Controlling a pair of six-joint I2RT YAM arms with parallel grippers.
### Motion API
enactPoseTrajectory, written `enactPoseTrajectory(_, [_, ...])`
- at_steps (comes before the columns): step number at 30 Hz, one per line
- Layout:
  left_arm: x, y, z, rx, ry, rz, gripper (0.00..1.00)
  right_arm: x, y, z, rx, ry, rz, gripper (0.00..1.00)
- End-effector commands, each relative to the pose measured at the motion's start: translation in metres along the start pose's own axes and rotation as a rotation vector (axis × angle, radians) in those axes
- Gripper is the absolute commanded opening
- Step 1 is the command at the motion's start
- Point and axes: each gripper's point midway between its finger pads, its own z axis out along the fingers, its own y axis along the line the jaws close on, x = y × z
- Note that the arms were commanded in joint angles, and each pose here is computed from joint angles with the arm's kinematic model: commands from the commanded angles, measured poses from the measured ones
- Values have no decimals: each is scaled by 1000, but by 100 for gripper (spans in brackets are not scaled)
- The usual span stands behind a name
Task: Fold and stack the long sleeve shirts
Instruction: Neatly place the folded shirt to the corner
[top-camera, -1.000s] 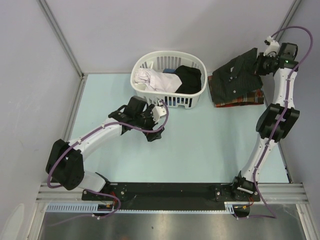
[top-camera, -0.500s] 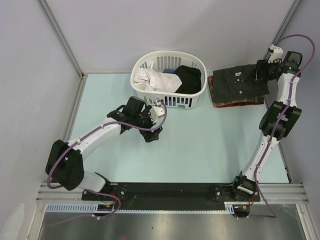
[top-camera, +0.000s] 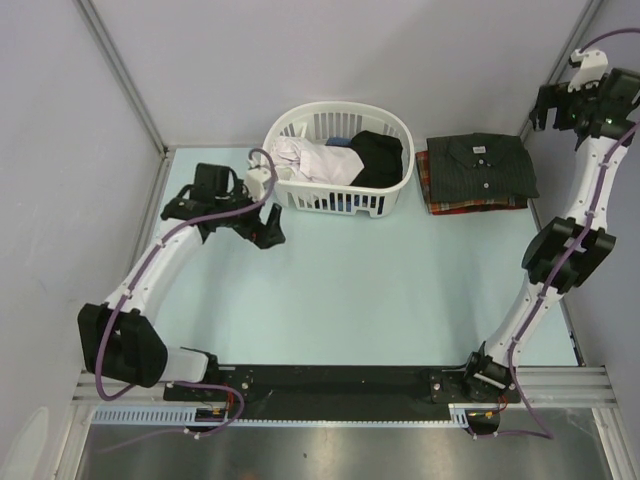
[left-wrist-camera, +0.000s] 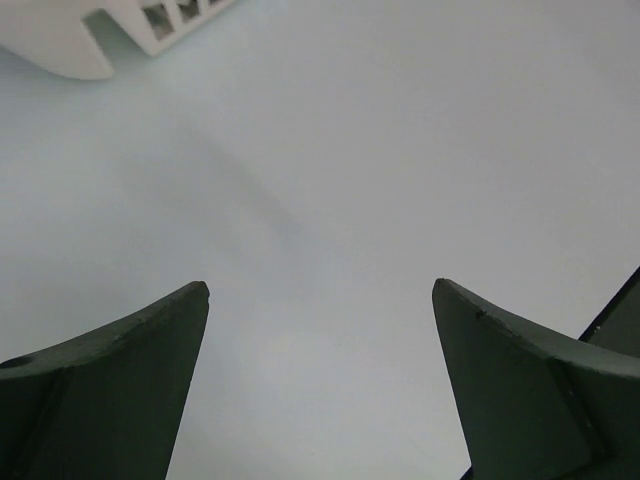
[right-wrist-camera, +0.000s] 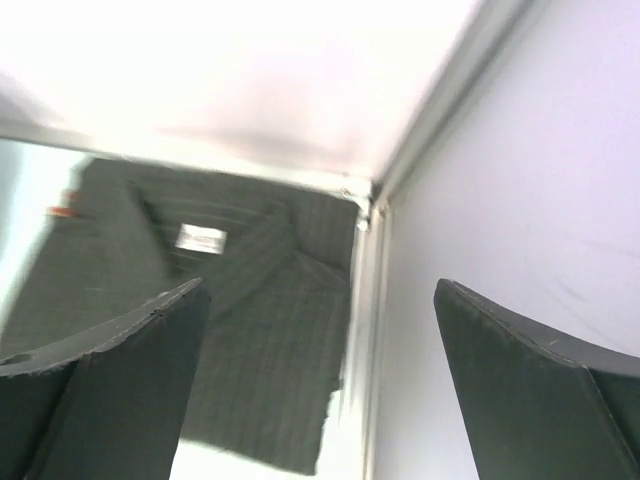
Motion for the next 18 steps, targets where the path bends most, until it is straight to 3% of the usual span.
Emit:
enactPoseTrajectory(1, [-34,6,-41,-30,-54,-69,99,-69,63,-55,-65,-61,-14,100])
enactPoseTrajectory(2, [-35,9,-43,-41,-47,-89,100,-81,80,-73,-85,-74,-11,100])
enactPoseTrajectory(4, [-35,20,-48,-87,-21,-118,99,-59,131,-74,-180,13,47,100])
enactPoseTrajectory(6, [-35,27,-49,-127,-11,-123,99,-68,165,-102,-205,-10,74,100])
enactPoseTrajectory(7, [-34,29,-48,-131,-13,-122,100,-35,201,-97,-274,66,90,100])
enactPoseTrajectory(9, [-31,31,-46,-148,-18,-127,100,-45,233,-126,-285,10,65,100])
enactPoseTrajectory(10, [-23,31,-41,-140,-7,-141,99,-12,268,-125,-347,83,86,100])
enactPoseTrajectory(13, [2,29,-31,-148,27,-174,99,1,321,-157,-429,85,62,99])
enactPoseTrajectory(14, [9,28,-29,-152,37,-165,99,37,333,-159,-466,153,81,100])
enactPoseTrajectory(15, [14,26,-31,-161,34,-157,99,38,333,-173,-472,132,89,100])
enactPoseTrajectory(18, [35,22,-29,-166,44,-152,100,92,330,-184,-462,242,104,100])
